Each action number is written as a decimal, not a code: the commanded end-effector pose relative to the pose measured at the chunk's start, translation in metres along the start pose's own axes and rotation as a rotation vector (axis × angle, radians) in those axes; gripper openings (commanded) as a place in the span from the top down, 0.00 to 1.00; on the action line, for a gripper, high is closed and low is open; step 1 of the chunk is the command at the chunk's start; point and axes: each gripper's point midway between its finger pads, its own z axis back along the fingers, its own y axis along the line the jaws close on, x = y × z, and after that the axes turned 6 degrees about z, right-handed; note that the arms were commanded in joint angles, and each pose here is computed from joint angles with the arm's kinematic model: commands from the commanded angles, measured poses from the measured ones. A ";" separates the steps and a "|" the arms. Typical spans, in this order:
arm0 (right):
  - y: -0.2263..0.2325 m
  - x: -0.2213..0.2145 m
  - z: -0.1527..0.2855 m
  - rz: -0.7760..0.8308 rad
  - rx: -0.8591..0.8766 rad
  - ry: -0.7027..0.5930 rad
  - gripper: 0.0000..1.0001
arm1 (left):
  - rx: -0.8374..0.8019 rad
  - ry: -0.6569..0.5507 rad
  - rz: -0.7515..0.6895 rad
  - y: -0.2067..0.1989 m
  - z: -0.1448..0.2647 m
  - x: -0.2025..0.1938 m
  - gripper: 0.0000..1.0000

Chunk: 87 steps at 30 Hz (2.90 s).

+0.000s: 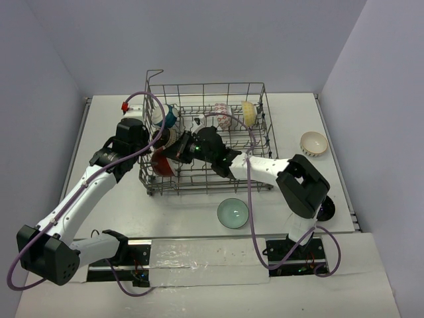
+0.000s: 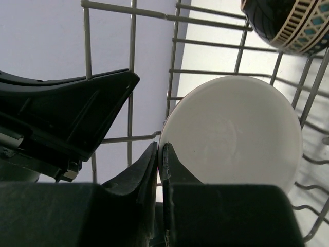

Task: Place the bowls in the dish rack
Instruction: Turn the bowl upside down over the dish rack.

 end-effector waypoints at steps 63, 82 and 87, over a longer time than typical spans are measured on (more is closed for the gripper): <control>-0.080 -0.004 0.031 -0.037 -0.341 0.092 0.69 | -0.084 0.062 -0.028 -0.013 0.007 -0.015 1.00; -0.085 -0.031 0.067 0.134 -0.408 0.313 0.41 | -0.073 0.066 -0.034 -0.012 0.006 -0.016 1.00; -0.089 -0.041 0.070 0.137 -0.404 0.367 0.35 | -0.074 0.055 -0.032 -0.011 0.008 -0.013 1.00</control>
